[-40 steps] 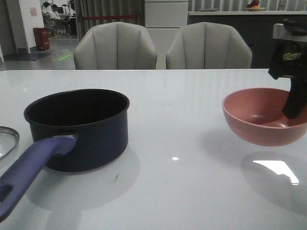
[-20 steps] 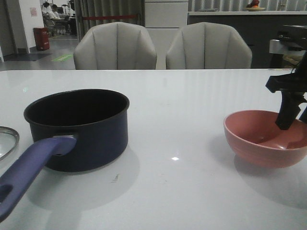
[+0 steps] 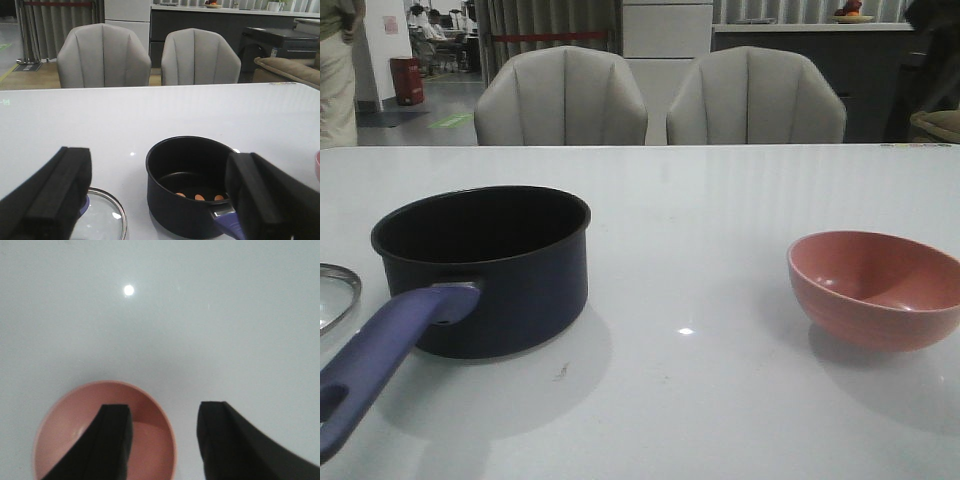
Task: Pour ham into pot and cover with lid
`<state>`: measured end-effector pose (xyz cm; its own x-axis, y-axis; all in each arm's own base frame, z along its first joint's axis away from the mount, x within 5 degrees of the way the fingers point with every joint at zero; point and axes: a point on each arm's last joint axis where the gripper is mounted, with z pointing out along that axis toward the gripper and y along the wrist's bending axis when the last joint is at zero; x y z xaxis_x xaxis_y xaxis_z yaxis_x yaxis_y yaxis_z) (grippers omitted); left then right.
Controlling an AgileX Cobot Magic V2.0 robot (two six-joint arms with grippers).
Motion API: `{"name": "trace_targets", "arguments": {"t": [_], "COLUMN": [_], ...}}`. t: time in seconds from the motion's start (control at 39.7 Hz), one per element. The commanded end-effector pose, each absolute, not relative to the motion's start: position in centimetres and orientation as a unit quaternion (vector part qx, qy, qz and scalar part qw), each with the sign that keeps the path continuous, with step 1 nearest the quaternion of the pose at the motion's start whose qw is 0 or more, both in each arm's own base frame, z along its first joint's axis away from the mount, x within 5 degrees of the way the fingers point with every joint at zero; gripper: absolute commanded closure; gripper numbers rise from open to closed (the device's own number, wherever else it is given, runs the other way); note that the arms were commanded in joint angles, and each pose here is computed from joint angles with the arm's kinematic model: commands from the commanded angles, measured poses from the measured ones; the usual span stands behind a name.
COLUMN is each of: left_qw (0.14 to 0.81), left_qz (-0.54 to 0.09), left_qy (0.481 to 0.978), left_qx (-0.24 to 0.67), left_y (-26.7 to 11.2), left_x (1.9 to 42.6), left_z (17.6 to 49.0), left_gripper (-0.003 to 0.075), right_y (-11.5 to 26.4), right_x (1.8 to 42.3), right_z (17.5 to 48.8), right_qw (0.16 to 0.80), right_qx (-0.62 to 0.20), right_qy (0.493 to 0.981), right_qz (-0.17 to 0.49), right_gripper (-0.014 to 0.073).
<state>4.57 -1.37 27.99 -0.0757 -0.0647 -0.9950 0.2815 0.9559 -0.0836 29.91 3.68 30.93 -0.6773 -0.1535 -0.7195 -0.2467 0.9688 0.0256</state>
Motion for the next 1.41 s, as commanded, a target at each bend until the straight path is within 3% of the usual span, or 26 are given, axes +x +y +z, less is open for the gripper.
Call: {"name": "trace_targets", "arguments": {"t": [0.0, 0.18, 0.38, 0.65, 0.81, 0.96, 1.01, 1.38], "left_qw": [0.708, 0.708, 0.708, 0.708, 0.708, 0.708, 0.708, 0.708], "left_qz": [-0.141, -0.141, -0.141, -0.141, -0.141, -0.141, -0.141, -0.141], "left_qy": [0.688, 0.688, 0.688, 0.688, 0.688, 0.688, 0.688, 0.688], "left_qx": [0.071, 0.071, 0.071, 0.071, 0.071, 0.071, 0.071, 0.071], "left_y": [-1.4, -1.4, -1.4, -1.4, -1.4, -1.4, -1.4, -1.4], "left_x": [4.5, 4.5, 4.5, 4.5, 4.5, 4.5, 4.5, 4.5], "left_z": [29.6, 29.6, 29.6, 29.6, 29.6, 29.6, 29.6, 29.6], "left_gripper": [0.0139, 0.0139, 0.0139, 0.0139, 0.0139, 0.0139, 0.0139, 0.0139], "right_y": [4.2, 4.4, 3.7, 1.7, 1.4, 1.4, 1.5, 1.5], "right_x": [27.3, 21.9, 14.9, 6.1, 4.6, 4.9, 4.9, 4.9], "right_z": [34.6, 35.2, 33.8, 28.7, 26.8, 25.5, 25.3, 25.2], "right_qw": [0.484, 0.567, 0.657, 0.73, 0.751, 0.741, 0.738, 0.734], "right_qx": [-0.118, -0.107, -0.091, -0.079, -0.076, -0.075, -0.076, -0.078], "right_qy": [0.865, 0.813, 0.743, 0.67, 0.646, 0.658, 0.661, 0.665], "right_qz": [0.056, 0.069, 0.088, 0.108, 0.11, 0.111, 0.112, 0.112], "right_gripper": [0.0173, 0.0173, 0.0173, 0.0173, 0.0208, 0.0477, 0.0442, 0.0447]}}
